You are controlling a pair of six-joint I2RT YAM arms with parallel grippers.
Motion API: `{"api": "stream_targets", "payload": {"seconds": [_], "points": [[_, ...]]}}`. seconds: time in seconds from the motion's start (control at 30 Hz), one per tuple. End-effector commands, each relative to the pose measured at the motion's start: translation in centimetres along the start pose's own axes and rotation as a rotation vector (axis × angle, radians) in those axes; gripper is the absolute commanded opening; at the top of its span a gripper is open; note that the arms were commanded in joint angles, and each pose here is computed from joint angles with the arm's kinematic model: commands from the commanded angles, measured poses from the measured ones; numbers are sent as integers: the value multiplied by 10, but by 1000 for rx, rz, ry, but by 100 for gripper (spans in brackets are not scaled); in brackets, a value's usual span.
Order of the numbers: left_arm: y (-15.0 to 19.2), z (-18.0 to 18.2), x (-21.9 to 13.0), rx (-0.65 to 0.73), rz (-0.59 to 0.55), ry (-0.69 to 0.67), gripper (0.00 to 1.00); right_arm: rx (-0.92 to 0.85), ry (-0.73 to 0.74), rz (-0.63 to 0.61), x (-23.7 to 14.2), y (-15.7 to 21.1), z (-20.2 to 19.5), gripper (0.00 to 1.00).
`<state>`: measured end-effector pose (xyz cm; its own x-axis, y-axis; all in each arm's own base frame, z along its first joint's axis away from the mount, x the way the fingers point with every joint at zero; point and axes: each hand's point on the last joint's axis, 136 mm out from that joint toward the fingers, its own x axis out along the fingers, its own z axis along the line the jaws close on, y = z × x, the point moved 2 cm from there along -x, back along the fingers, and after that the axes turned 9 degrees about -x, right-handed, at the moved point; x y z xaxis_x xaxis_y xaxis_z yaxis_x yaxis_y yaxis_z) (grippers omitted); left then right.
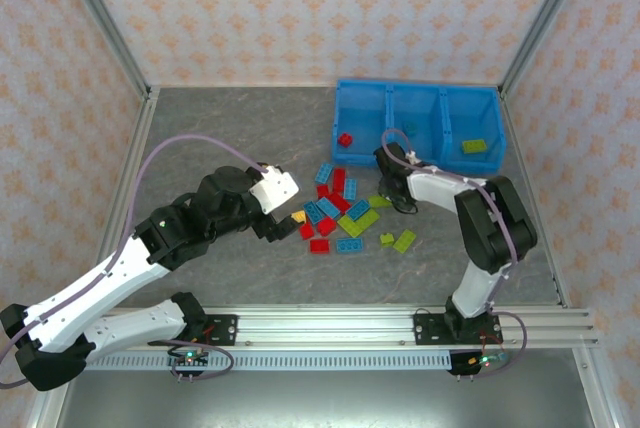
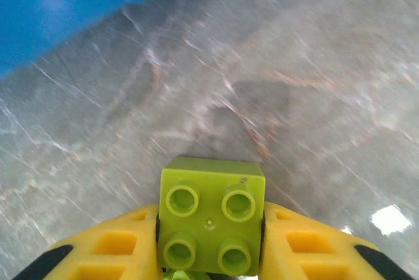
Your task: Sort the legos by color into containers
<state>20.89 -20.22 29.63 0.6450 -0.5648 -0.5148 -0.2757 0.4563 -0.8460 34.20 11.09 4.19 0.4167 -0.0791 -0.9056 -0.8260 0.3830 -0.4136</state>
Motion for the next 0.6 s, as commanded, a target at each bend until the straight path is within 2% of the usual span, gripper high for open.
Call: {"api": "stream_targets", "payload": {"seconds": [0.0,0.17,0.33,0.47,0.57], "points": [[3,-2,1,18,2,12,91,34,7,-41,-20,4,-20,30],[1,-3,1,17,-9,20,91,52,-27,-175,-74,-5,-44,25],[0,-7,-1,20,-28,46,93,51,-44,-448,-144,-53,-68,25],[0,-9,-1,19,-33,59,100,145,-14,-467,-154,-111,-99,24],[-1,-12,0,10,-34,79,100,217,-21,-401,-127,-157,-114,24]]}}
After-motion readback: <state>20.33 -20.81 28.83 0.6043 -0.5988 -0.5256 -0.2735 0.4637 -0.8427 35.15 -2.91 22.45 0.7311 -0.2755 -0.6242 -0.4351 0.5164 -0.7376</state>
